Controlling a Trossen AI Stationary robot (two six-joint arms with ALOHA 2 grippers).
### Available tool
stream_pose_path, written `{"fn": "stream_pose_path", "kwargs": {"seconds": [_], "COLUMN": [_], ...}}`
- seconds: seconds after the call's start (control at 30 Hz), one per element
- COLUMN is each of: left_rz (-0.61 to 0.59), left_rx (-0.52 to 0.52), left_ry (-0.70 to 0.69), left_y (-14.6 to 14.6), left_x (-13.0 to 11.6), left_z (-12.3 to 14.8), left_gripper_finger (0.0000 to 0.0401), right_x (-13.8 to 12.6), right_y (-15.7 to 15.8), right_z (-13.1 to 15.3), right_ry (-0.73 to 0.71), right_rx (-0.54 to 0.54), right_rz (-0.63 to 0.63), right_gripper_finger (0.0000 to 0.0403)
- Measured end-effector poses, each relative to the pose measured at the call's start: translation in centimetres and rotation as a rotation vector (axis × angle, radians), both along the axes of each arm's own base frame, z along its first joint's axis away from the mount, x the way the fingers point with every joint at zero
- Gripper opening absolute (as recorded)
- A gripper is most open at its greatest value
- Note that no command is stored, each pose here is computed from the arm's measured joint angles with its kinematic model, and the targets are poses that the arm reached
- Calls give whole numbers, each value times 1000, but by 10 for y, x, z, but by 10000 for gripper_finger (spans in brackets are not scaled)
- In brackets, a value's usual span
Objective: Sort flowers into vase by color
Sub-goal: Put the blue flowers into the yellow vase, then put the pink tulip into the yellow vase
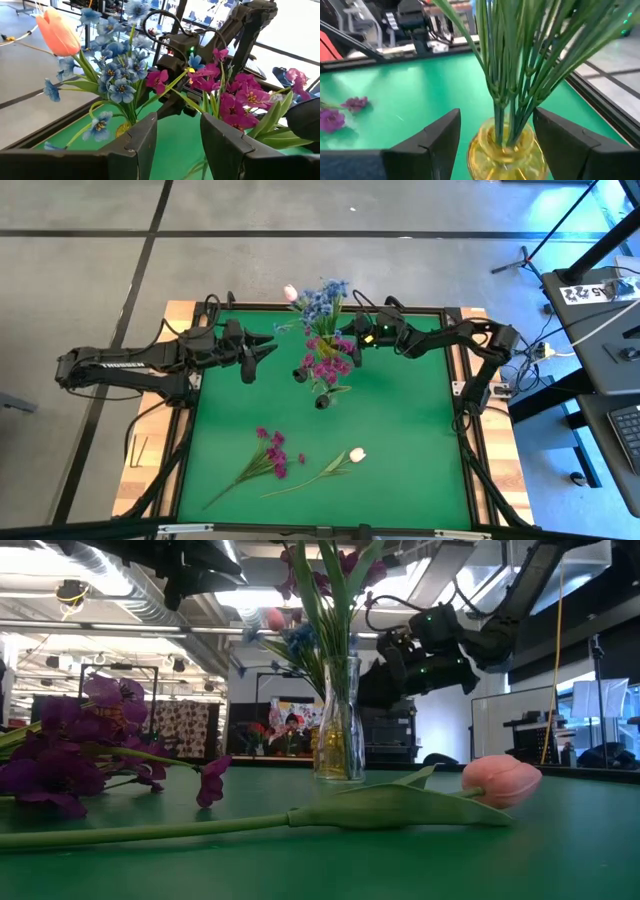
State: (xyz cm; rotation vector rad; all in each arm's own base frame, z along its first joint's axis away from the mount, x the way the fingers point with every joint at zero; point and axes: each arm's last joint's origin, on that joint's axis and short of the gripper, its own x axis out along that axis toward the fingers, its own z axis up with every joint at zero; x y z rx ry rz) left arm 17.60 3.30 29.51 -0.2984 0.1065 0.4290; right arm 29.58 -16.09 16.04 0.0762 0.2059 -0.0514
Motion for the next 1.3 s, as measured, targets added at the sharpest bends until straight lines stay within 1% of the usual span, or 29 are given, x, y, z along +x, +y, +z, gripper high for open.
{"fn": "stream_pose_path", "kwargs": {"seconds": [0.17, 0.47, 0.53, 0.6, 0.67, 0.77, 0.87, 0.93, 1.1, 1.23, 1.3], "left_rz": [-35, -45, -47, -45, -32, -48, -91, -119, -183, -225, -259], "left_rx": [-1, 2, 12, 27, 30, 27, 27, 28, 27, 54, 49], "left_ry": [-9, -10, 17, 40, 31, 34, 35, 58, 197, 263, 296], "left_y": [-6, -7, -8, -8, -9, -12, -18, -22, -36, -52, -62], "left_x": [1, 1, -1, -8, -15, -23, -24, -22, -10, 4, 12], "left_z": [1, 1, 4, 17, 35, 56, 64, 62, 47, 37, 30], "left_gripper_finger": [146, 146, 146, 146, 146, 146, 146, 145, 134, 123, 118], "right_x": [-10, -28, -33, -41, -51, -67, -82, -93, -115, -129, -134], "right_y": [1, 9, 12, 16, 22, 31, 40, 46, 61, 71, 74], "right_z": [7, 37, 42, 50, 60, 77, 91, 97, 105, 104, 101], "right_ry": [123, 163, 189, 221, 249, 266, 238, 210, 122, 65, 53], "right_rx": [-49, -68, -60, -65, -72, -76, -94, -102, -87, -69, -45], "right_rz": [-69, -75, -76, -87, -106, -126, -139, -141, -145, -113, -113], "right_gripper_finger": [249, 248, 248, 248, 248, 248, 248, 248, 248, 248, 248]}}
